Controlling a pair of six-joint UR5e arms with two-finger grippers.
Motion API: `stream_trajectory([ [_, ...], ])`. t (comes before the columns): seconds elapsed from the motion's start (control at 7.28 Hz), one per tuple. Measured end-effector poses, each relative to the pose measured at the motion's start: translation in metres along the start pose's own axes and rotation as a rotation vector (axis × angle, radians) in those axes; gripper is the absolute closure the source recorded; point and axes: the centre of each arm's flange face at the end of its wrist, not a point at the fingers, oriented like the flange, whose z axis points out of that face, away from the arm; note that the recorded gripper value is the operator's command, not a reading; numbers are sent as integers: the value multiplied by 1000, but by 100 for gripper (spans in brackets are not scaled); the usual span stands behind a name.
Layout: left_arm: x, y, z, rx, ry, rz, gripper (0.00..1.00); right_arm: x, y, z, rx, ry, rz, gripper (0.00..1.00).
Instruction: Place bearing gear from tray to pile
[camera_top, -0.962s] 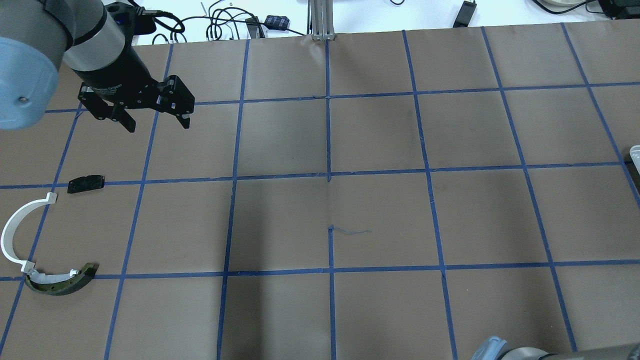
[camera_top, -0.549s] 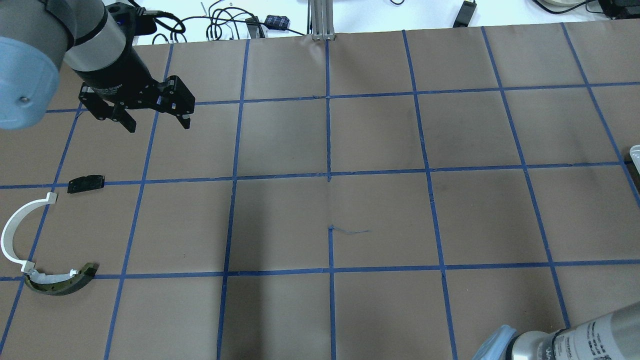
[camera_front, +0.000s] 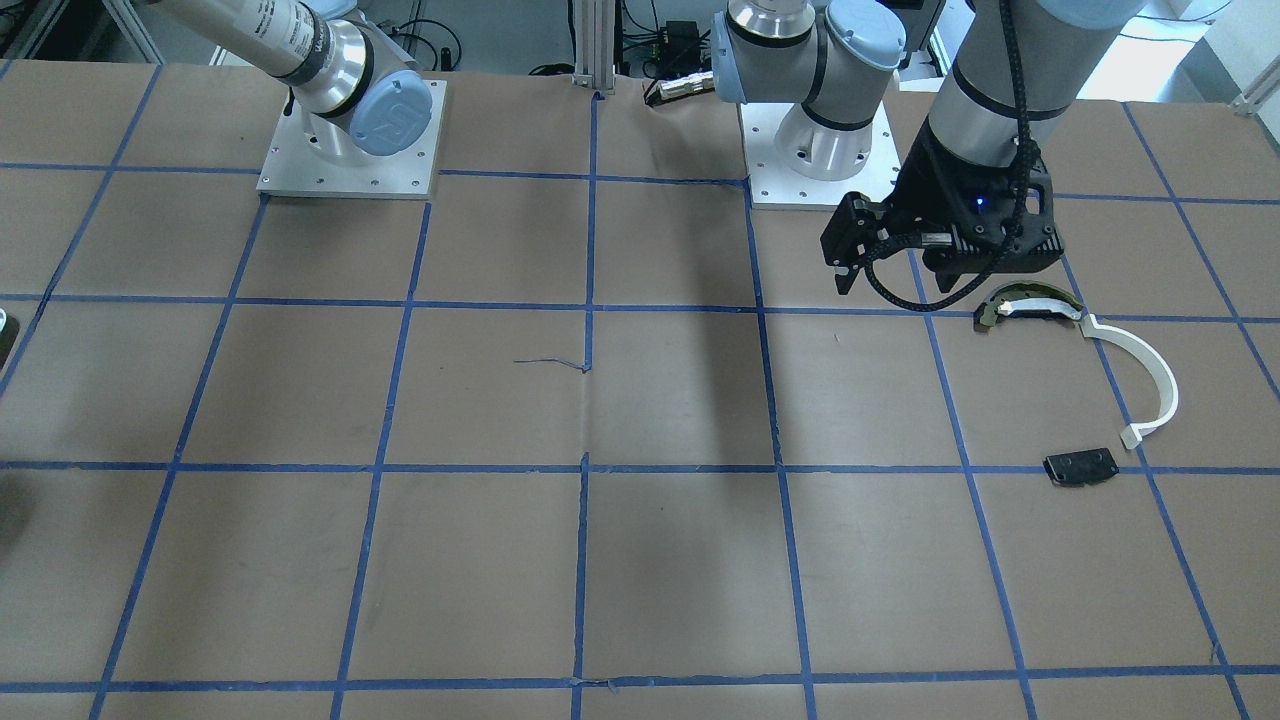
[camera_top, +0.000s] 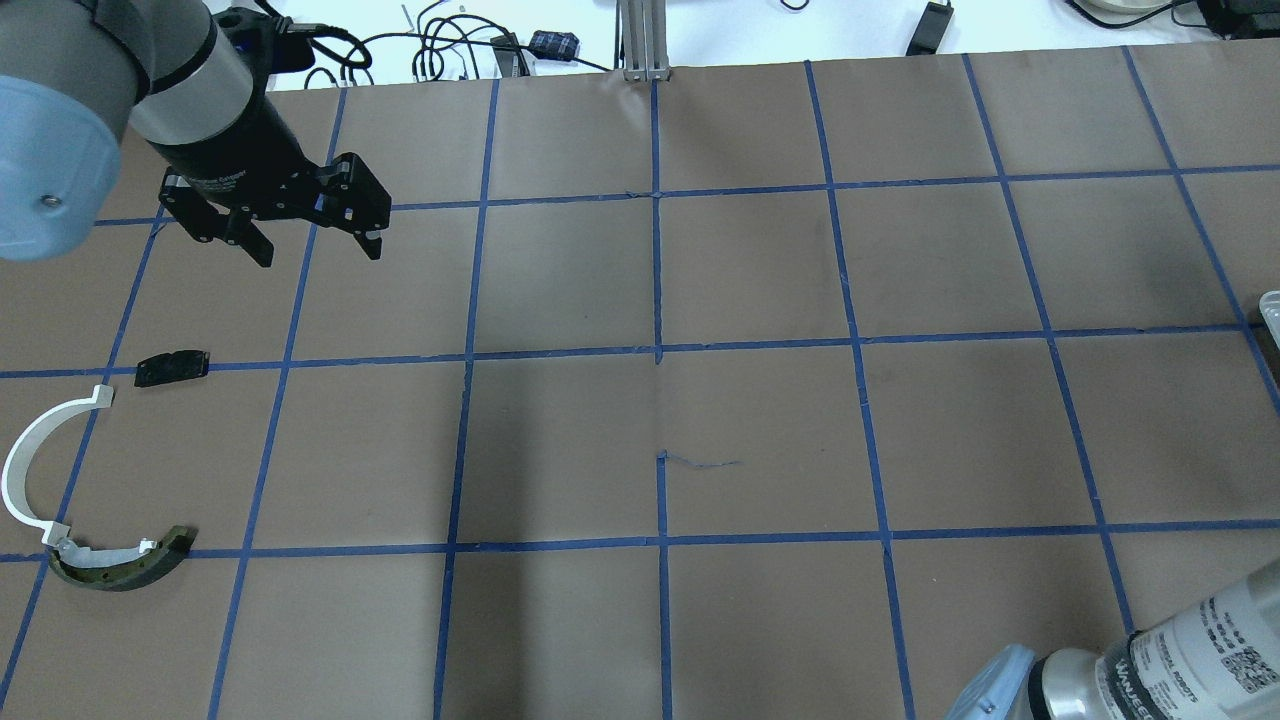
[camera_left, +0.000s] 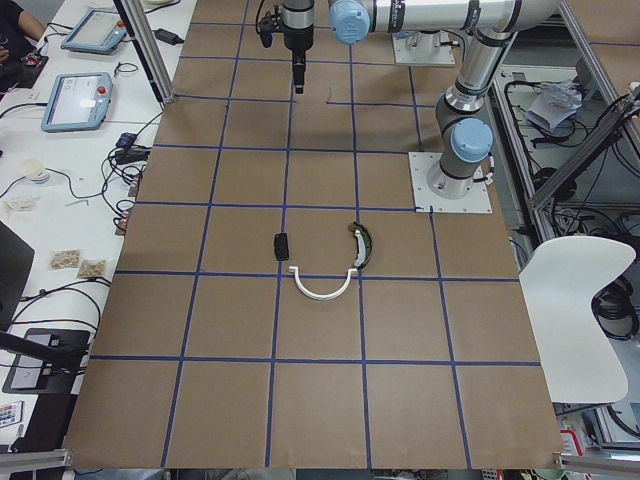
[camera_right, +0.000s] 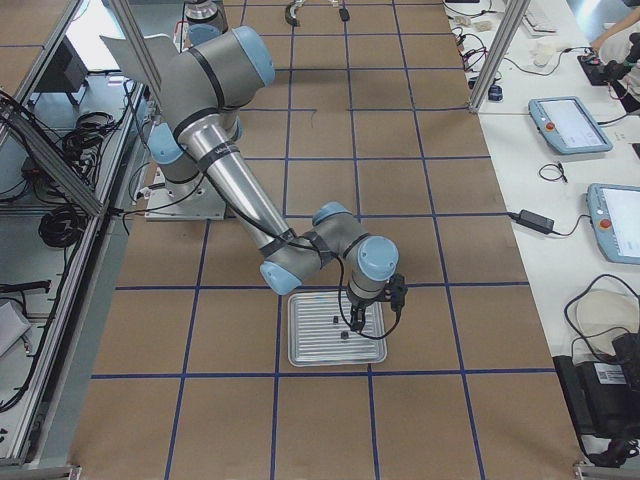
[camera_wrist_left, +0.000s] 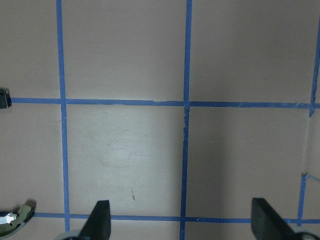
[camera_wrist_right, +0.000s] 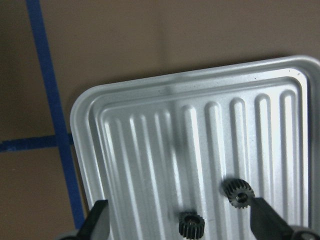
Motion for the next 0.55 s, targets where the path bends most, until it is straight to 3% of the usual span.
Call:
stream_trajectory([
  [0.27, 0, 0, 0, 0, 0, 1, 0, 6, 13, 21, -18, -7, 12, 11],
  [0.55, 0, 0, 0, 0, 0, 1, 0, 6, 19, 27, -41, -2, 16, 30],
])
